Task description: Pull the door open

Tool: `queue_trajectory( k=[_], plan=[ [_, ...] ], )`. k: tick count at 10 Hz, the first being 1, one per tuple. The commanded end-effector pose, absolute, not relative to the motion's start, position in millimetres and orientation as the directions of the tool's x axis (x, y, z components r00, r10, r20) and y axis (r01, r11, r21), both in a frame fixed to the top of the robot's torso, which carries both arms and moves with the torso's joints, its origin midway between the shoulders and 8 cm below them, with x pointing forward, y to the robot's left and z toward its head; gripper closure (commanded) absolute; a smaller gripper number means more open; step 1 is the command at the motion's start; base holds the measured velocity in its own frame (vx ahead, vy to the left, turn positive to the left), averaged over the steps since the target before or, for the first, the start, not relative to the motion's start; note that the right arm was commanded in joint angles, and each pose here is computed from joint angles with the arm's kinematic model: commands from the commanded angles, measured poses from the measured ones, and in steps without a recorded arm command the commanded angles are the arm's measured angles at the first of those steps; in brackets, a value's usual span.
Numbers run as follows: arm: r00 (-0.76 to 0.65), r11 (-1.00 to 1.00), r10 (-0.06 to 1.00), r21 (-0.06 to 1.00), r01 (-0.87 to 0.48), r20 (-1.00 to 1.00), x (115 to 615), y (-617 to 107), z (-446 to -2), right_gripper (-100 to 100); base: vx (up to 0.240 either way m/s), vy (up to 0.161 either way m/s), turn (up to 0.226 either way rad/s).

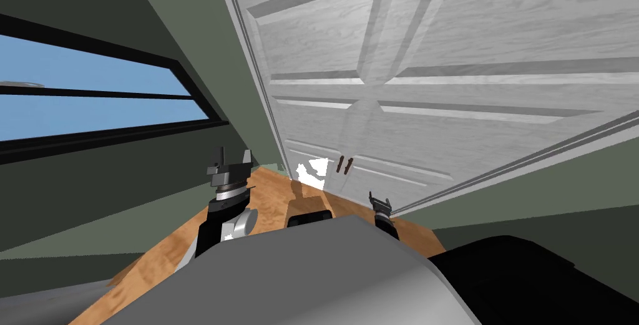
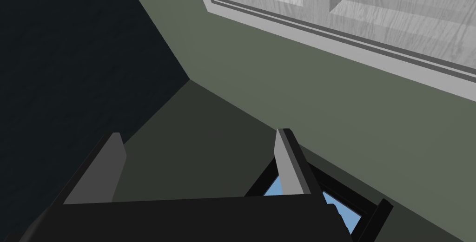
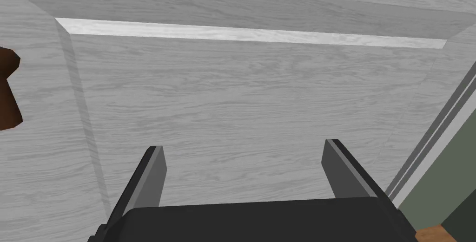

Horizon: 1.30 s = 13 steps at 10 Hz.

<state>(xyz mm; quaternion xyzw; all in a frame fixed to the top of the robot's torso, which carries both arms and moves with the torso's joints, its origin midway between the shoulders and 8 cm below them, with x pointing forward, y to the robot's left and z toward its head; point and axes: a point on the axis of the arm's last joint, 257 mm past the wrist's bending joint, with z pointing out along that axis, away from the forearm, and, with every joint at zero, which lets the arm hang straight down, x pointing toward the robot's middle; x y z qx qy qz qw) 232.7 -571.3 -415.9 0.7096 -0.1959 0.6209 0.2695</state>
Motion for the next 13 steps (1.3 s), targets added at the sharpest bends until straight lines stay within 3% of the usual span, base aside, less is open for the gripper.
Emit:
queue_trajectory(
  k=[1, 8, 13],
  plan=[
    [0.120, -0.797, 0.047, 0.110, -0.594, 0.992, 255, -558, -411, -100, 0.210, -0.040, 0.145],
    [0.012, -0.855, 0.006, 0.012, -0.518, 1.000, 323, -508, -393, -100, 0.188, 0.007, 0.097],
    [0.040, -0.848, 0.007, 0.027, -0.529, 0.999, 310, -513, -402, -100, -0.007, -0.003, -0.005]
  ],
)
